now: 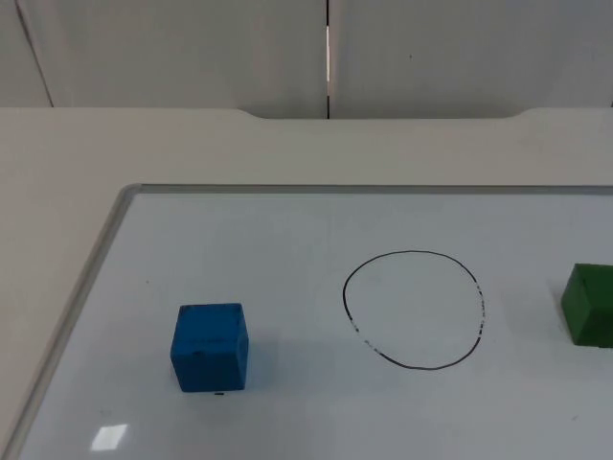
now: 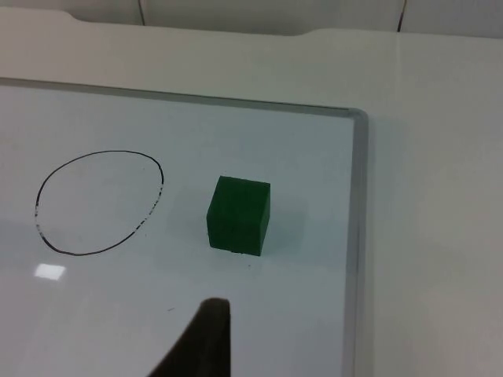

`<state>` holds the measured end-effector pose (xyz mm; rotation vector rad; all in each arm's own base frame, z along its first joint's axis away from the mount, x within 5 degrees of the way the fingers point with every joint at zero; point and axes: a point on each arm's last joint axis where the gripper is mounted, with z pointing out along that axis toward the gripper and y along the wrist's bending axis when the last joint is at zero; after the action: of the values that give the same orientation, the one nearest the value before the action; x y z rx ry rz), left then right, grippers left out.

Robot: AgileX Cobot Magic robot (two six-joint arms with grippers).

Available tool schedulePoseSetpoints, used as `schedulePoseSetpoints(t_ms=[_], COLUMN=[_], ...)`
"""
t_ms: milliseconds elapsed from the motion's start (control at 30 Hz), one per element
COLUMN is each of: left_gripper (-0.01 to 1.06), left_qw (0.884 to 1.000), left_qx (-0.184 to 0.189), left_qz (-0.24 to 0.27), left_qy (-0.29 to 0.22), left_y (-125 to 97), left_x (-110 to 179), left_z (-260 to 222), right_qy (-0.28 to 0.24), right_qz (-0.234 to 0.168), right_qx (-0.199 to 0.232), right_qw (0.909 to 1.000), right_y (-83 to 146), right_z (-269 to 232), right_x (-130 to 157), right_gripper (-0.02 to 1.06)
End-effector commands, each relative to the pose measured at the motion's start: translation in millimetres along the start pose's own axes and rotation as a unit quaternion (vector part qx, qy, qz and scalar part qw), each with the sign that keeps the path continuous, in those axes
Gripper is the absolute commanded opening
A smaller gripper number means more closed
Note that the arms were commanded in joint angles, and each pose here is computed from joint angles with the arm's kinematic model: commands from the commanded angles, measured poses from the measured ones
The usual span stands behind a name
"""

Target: Push the two cubes into the marked area.

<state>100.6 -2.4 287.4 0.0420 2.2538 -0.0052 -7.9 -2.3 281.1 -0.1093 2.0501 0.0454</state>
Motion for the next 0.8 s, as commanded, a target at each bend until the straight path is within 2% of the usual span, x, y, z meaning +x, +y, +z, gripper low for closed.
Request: schedulePoseSetpoints(t_ms=[0,167,300,433,467,600,633,667,700,767], left_gripper=[1.05,1.04,0.99,0.81,0.81,0.49,0.39,0.39,0.27,0.12], left_qw=[1.000,0.998,0.995,0.987,0.987,0.977,0.976,0.976,0.974,0.970], left_qx=[0.008,0.020,0.035,0.054,0.054,0.072,0.077,0.077,0.090,0.104], left_qz=[-0.014,-0.032,-0.055,-0.086,-0.086,-0.132,-0.132,-0.132,-0.131,-0.133], left_qy=[-0.001,0.041,0.077,0.123,0.123,0.151,0.155,0.155,0.161,0.172], left_y=[-1,-4,-7,-11,-11,-16,-17,-17,-19,-22], left_x=[-6,-8,-8,-8,-8,-8,-8,-8,-7,-6], left_z=[7,27,43,67,67,92,98,98,107,119], right_qy=[-0.003,-0.003,-0.003,-0.003,-0.003,-0.003,-0.003,-0.003,-0.003,-0.003], right_qz=[0.002,0.002,0.002,0.001,0.001,0.001,0.001,0.001,0.001,0.001], right_qx=[0.001,0.001,0.001,0.002,0.002,0.002,0.002,0.002,0.002,0.002], right_qw=[1.0000,1.0000,1.0000,1.0000,1.0000,1.0000,1.0000,1.0000,1.0000,1.0000], right_y=[0,0,0,0,0,0,0,0,0,0], right_z=[1,1,1,1,1,1,1,1,1,1], right_x=[1,1,1,1,1,1,1,1,1,1], right_gripper=[1.05,1.05,1.05,1.05,1.05,1.05,1.05,1.05,1.05,1.05])
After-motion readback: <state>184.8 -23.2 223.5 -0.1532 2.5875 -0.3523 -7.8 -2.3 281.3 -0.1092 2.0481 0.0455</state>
